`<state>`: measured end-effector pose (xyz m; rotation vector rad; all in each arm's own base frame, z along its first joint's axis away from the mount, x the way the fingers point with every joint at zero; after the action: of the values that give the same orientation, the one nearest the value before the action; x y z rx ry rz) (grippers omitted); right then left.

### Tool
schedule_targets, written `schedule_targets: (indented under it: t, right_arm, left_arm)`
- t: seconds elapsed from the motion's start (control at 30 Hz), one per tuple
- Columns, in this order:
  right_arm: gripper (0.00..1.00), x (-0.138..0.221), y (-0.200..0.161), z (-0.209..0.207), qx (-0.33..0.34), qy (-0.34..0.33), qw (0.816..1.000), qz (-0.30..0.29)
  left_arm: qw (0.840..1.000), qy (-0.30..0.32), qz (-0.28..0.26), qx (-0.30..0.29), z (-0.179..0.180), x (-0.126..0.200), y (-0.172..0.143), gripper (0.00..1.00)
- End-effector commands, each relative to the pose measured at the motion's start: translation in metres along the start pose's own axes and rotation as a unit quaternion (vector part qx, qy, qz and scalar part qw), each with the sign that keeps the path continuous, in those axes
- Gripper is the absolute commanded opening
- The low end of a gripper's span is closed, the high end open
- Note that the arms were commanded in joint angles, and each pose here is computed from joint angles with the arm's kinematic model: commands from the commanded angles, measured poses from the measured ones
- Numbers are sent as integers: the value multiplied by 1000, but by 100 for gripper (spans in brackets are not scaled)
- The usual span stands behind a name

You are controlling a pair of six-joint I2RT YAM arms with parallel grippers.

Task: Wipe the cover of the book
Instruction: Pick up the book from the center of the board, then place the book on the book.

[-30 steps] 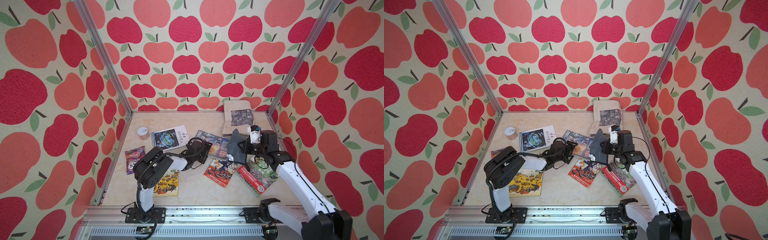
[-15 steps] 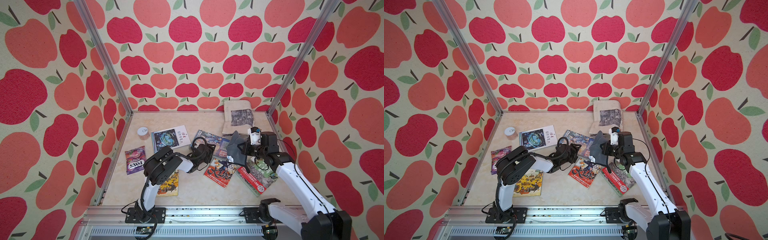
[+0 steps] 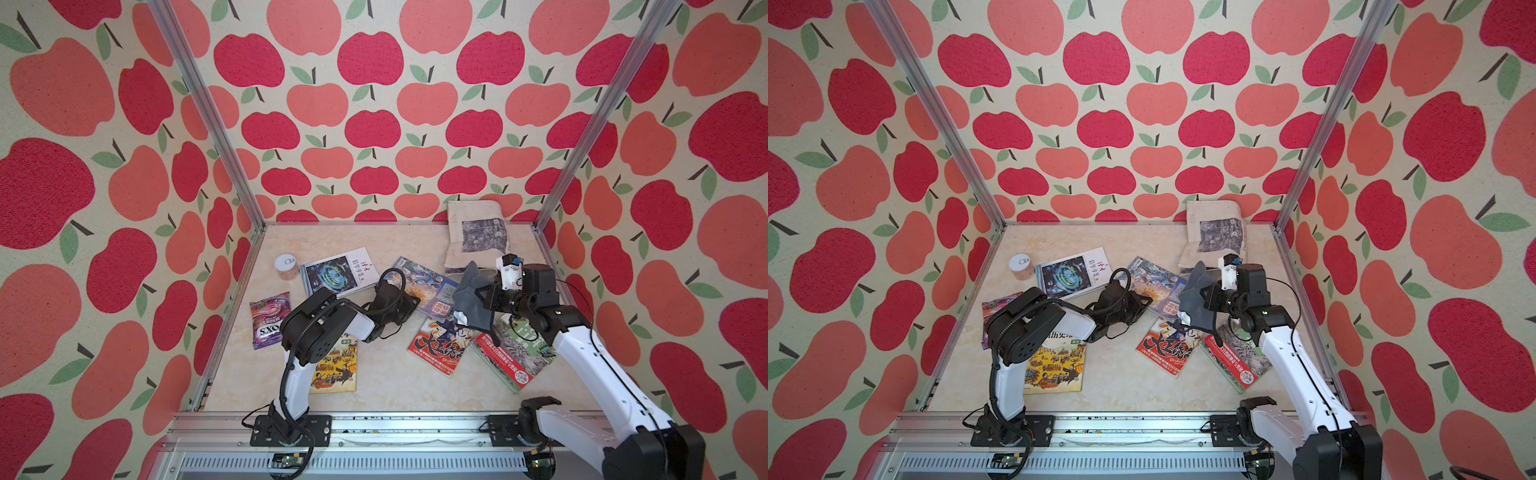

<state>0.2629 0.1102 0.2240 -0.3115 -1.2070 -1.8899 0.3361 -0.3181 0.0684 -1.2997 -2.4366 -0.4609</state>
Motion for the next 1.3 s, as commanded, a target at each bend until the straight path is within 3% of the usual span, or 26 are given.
schedule_targets:
  t: [0.0, 0.13, 0.3, 0.4, 0.5, 0.63, 0.7, 1.0, 1.07, 1.13, 1.2, 1.27]
  right_arm:
    - [0, 0, -4, 0, 2, 7, 1000, 10]
    - [0, 0, -7, 3, 7, 19, 1000, 18]
    - [0, -4, -9, 1, 2, 22, 999, 24]
    - [0, -10, -9, 2, -5, 30, 999, 28]
    - [0, -15, -5, 3, -8, 30, 999, 27]
    - [0, -13, 3, 0, -8, 12, 1000, 11]
    - [0, -12, 7, -4, -8, -5, 1000, 0]
    - [0, 5, 25, -8, -17, -30, 999, -31]
    - [0, 6, 20, -10, -21, -35, 999, -23]
    - [0, 6, 13, -14, -29, -41, 999, -9]
    - [0, 7, 6, -15, -33, -44, 999, 1]
    - [0, 5, -1, -18, -38, -47, 998, 9]
  left_arm:
    - [990, -19, 91, -102, -26, 22, -7, 4]
    - [982, 2, 118, -150, -34, 66, -1, 0]
    - [983, 18, 98, -154, -40, 126, 13, 0]
    - [989, 22, 41, -139, -50, 150, 15, 0]
    - [991, 32, -61, -117, -63, 163, 5, 0]
    - [973, 2, -201, -110, -85, 159, -33, 0]
    - [966, -4, -233, -113, -89, 146, -52, 0]
    - [975, -40, -216, -35, -72, 70, -107, 1]
    - [980, -46, -194, -26, -70, 59, -111, 17]
    - [984, -51, -166, -33, -71, 54, -117, 50]
    - [988, -56, -126, -73, -80, 55, -122, 60]
    - [988, -35, -97, -115, -85, 62, -126, 76]
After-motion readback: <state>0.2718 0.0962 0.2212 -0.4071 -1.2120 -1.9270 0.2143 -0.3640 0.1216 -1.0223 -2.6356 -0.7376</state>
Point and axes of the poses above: each gripper's point midway between its finger pads, its own x axis back along the fingers, its own z axis along the line the jaws close on, y = z × x, the point moved 5 cm from there along x, back along the fingers, and after that the axes turned 2 degrees about -x, right-handed, at the moved point
